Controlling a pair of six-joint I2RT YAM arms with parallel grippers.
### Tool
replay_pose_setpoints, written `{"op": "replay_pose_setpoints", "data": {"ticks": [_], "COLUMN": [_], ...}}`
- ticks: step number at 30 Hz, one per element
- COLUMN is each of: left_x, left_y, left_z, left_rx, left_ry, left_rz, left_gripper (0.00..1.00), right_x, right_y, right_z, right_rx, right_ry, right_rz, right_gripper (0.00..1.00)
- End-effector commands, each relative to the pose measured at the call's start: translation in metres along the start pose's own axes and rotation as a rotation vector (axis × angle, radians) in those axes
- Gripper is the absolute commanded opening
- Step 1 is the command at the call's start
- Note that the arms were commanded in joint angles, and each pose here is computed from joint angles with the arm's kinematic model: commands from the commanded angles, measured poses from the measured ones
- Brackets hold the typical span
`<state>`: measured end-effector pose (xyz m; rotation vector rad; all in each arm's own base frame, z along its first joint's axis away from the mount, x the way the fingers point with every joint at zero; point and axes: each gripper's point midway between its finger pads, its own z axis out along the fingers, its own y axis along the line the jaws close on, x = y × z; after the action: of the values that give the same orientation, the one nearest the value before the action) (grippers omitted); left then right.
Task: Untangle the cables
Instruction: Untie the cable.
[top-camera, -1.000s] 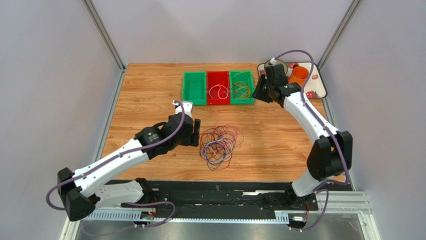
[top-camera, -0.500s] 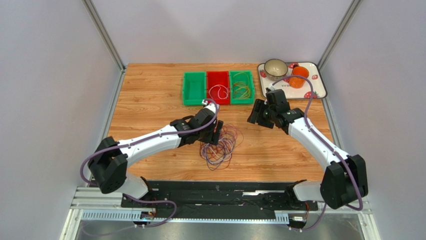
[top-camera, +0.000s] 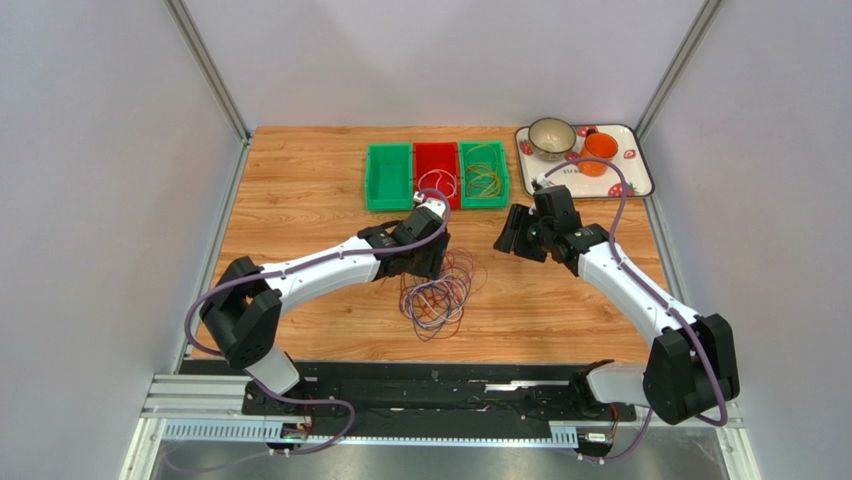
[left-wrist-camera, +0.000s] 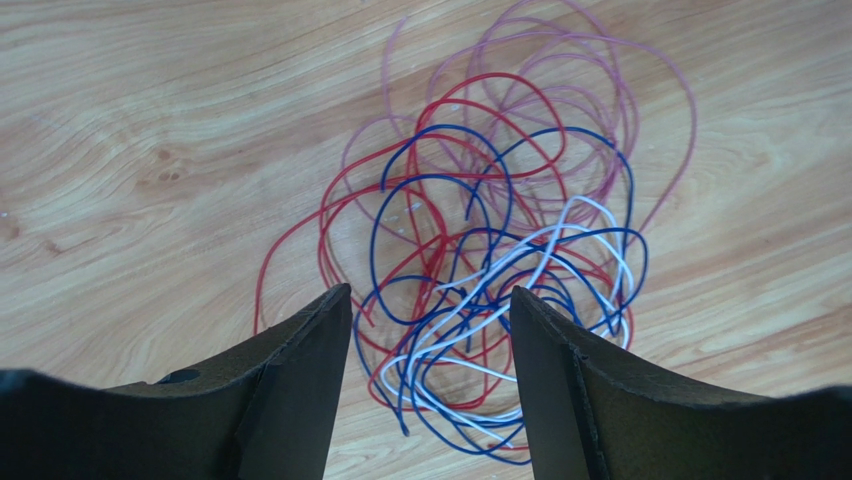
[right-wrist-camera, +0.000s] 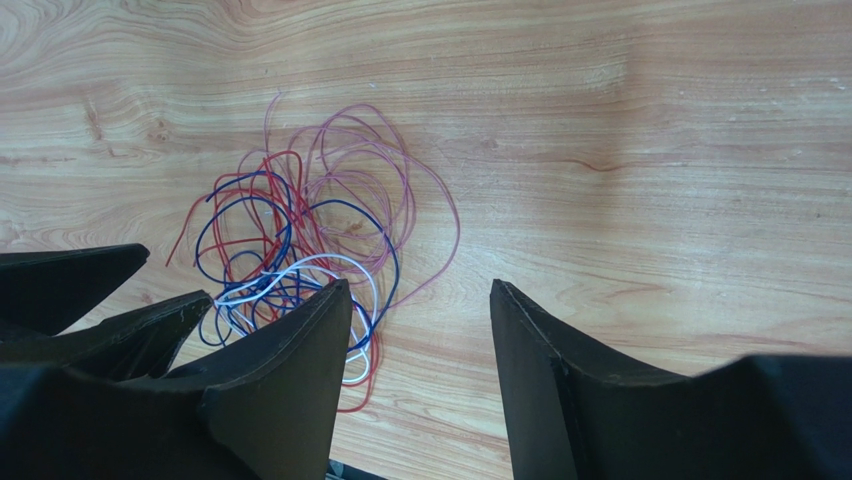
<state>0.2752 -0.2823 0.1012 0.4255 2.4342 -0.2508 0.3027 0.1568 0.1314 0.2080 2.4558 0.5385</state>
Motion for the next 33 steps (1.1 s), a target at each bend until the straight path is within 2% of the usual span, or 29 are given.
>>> {"op": "replay_pose_setpoints", "data": {"ticks": [1, 14, 28, 31, 33], "left_x": [-0.004, 0.022, 0.034, 0.037, 0.037], "left_y": [0.015, 0.021, 0.019, 0.019, 0.018], "left_z": [0.001, 0.016, 0.031, 0.035, 0.036], "left_rx": [-0.076, -0.122, -0.129, -0.13, -0.126], "left_ry": [-0.011, 0.044, 0.065, 0.069, 0.069], "left_rz": [-0.07, -0.185, -0.233, -0.239, -0.24], "left_gripper": [0.67, 0.57, 0.44, 0.4, 0.29], "right_x": [-0.004, 0.005, 0.011, 0.011, 0.012], "right_y": [0.01, 0.006, 0.007, 0.008, 0.008], "right_z": [-0.001, 0.011, 0.017, 0.017, 0.018], "right_rx": [-0.055, -0.044, -0.044, -0.048, -0.047], "right_ry": [-0.024, 0.016, 0.045, 0.043, 0.046], "right_rz": [0.006, 0.027, 0.029, 0.027, 0.026], "right_gripper": [0.56, 0.54, 0.53, 0.53, 0.53]}}
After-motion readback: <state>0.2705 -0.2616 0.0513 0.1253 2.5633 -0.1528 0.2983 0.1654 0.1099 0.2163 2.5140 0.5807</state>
